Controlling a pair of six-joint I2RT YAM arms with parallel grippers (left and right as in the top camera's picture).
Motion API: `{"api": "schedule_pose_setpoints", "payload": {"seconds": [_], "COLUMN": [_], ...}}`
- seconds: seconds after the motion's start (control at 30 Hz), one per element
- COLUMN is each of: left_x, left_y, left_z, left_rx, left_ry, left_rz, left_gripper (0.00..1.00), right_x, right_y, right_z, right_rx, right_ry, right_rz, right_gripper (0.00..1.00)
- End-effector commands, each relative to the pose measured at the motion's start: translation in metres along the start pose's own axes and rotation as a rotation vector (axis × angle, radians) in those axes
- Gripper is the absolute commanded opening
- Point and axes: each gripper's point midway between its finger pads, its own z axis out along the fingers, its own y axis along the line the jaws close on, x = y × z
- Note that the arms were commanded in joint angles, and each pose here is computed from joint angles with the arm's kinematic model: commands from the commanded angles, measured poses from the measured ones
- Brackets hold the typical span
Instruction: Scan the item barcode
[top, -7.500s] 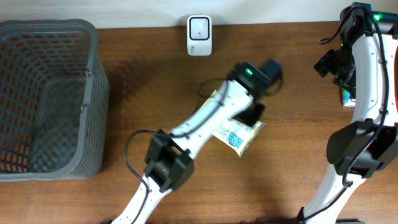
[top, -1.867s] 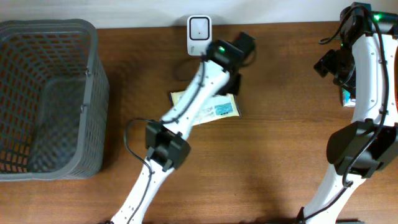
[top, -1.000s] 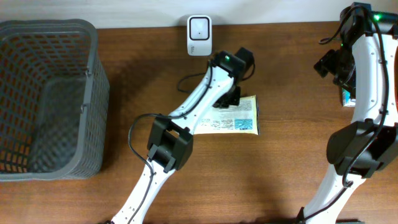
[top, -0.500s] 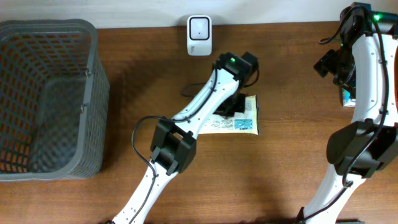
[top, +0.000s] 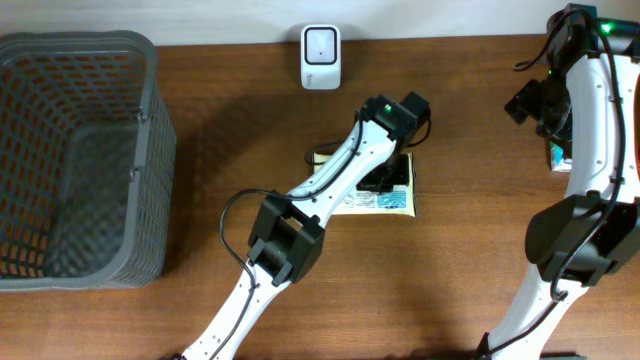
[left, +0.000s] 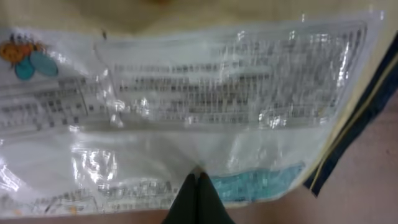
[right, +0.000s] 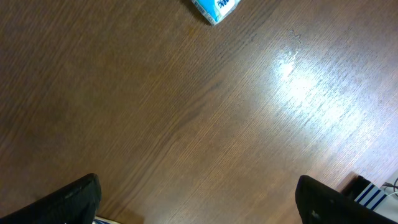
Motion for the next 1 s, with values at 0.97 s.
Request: {"api": "schedule_pose_setpoints", "payload": {"seconds": [0.97], "left_x": [-0.041], "left_y": [0.067], "left_z": [-0.039], "left_rx": [-0.021], "left_ry": [-0.030], "left_rz": [0.027], "left_gripper": [0.00], "right_x": [0.000], "right_y": [0.000], "right_z": [0.001], "right_rx": [0.004], "right_ry": [0.002], "right_rz": [-0.004], "right_gripper": [0.99]}}
